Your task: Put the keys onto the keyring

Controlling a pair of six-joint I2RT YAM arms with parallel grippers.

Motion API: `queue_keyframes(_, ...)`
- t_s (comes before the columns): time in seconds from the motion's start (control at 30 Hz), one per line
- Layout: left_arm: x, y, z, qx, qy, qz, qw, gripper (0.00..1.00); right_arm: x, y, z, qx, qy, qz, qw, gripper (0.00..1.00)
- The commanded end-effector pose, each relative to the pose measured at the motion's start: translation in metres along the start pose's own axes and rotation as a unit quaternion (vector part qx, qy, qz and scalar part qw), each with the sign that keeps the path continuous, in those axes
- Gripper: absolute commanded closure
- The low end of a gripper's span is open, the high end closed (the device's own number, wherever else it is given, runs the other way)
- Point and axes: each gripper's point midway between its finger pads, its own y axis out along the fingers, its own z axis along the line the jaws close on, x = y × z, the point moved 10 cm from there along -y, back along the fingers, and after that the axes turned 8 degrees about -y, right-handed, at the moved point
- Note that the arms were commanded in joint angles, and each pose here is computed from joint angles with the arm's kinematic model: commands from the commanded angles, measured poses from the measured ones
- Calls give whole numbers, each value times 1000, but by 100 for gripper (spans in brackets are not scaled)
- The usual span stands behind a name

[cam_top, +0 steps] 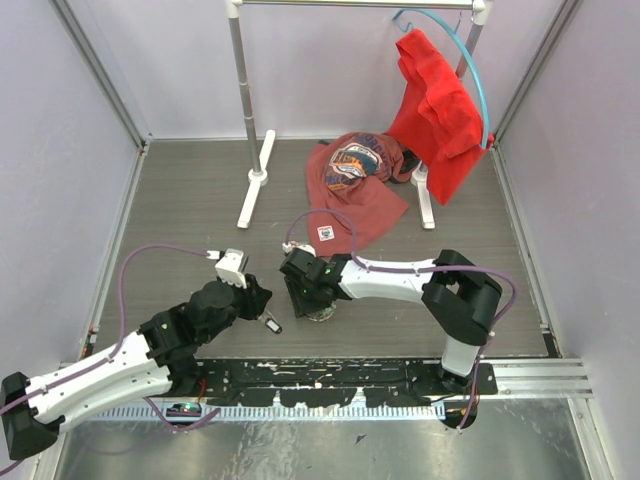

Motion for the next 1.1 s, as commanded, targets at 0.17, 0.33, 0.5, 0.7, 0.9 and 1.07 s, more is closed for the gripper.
queue_keyframes(0.17, 0, 5, 1, 14, 15, 4, 1000, 63, 20, -3, 9, -8, 13, -39, 999, 51)
queue_keyframes(0.33, 2, 5, -1, 13, 19, 3, 1000, 63, 23, 3, 12, -13, 35, -44, 998, 55)
queue_keyframes(0.5, 2, 5, 0, 13, 22, 4, 1000, 63, 25, 7, 11, -25, 44, -46, 998, 60)
queue_keyframes(0.7, 2, 4, 0, 13, 23, 3, 1000, 62, 26, 10, 10, -40, 47, -48, 997, 62)
queue_keyframes(0.9, 2, 4, 1, 14, 27, 4, 1000, 62, 27, 13, 9, -47, 52, -50, 996, 62)
queue_keyframes(1.07, 2, 4, 0, 14, 28, 3, 999, 62, 29, 13, 9, -52, 56, -55, 996, 67)
